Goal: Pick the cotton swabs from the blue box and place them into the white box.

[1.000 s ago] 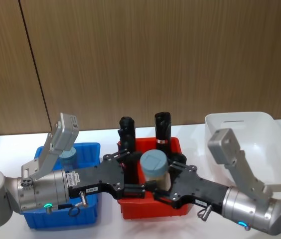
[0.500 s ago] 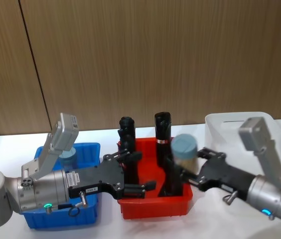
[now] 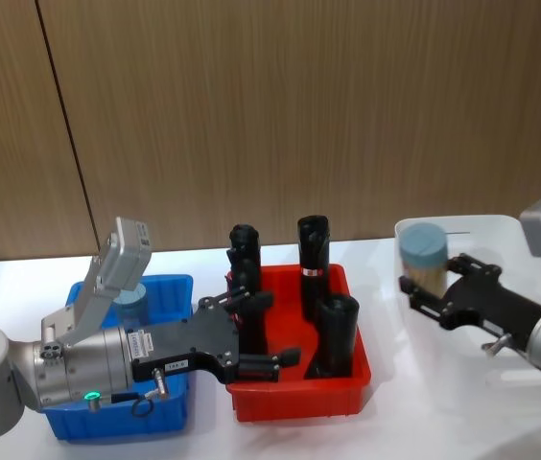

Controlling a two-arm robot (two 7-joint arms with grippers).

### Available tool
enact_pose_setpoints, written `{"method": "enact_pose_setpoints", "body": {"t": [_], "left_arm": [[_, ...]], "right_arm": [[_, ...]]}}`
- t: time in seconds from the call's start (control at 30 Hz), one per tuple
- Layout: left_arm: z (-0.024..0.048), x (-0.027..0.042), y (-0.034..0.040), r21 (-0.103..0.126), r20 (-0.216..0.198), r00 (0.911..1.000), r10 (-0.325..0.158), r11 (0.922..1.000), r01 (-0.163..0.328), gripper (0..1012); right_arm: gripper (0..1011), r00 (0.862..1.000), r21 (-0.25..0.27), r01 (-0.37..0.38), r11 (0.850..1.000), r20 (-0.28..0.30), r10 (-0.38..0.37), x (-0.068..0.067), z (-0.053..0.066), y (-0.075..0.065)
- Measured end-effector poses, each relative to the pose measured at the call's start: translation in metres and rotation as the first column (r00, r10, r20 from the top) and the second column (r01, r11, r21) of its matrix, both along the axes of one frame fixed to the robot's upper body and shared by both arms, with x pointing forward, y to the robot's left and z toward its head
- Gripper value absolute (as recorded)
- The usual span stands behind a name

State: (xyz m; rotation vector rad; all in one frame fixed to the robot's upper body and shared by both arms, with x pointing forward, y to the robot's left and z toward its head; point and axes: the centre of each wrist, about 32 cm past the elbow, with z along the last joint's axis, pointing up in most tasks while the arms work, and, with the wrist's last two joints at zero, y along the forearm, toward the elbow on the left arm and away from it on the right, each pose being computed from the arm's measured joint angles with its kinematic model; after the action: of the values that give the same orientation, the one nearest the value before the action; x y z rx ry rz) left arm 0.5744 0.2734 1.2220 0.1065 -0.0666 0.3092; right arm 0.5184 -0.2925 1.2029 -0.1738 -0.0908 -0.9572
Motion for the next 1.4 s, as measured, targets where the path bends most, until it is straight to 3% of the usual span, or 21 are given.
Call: {"method": "enact_pose_setpoints", "body": {"t": [0.33,0.73,1.2,1.4], "left_arm": [[0.0000,0.0000,0.0000,0.000,0.000,1.0000,0.000,1.0000,0.000,1004],[0.0000,0.0000,0.0000,0.000,0.000,1.0000,0.000,1.0000,0.000,1004],[0.0000,0.0000,0.0000,0.000,0.000,1.0000,0.001,1.0000,-0.001,1004],[-0.0007,-0.0014,-0.0014,0.001,0.003,0.9998,0.018,0.9998,-0.018,1004]], "right_arm": [[647,0.991,-0.016,0.127,0.992,-0.038,-0.127,0.014,-0.004,-0.022],[647,0.972,-0.036,0.211,0.977,-0.098,-0.214,0.029,-0.013,-0.036],[1000,0.959,-0.047,0.251,0.967,-0.124,-0.256,0.037,-0.018,-0.043],[1002,0.958,-0.047,0.253,0.966,-0.123,-0.257,0.036,-0.018,-0.042]]}}
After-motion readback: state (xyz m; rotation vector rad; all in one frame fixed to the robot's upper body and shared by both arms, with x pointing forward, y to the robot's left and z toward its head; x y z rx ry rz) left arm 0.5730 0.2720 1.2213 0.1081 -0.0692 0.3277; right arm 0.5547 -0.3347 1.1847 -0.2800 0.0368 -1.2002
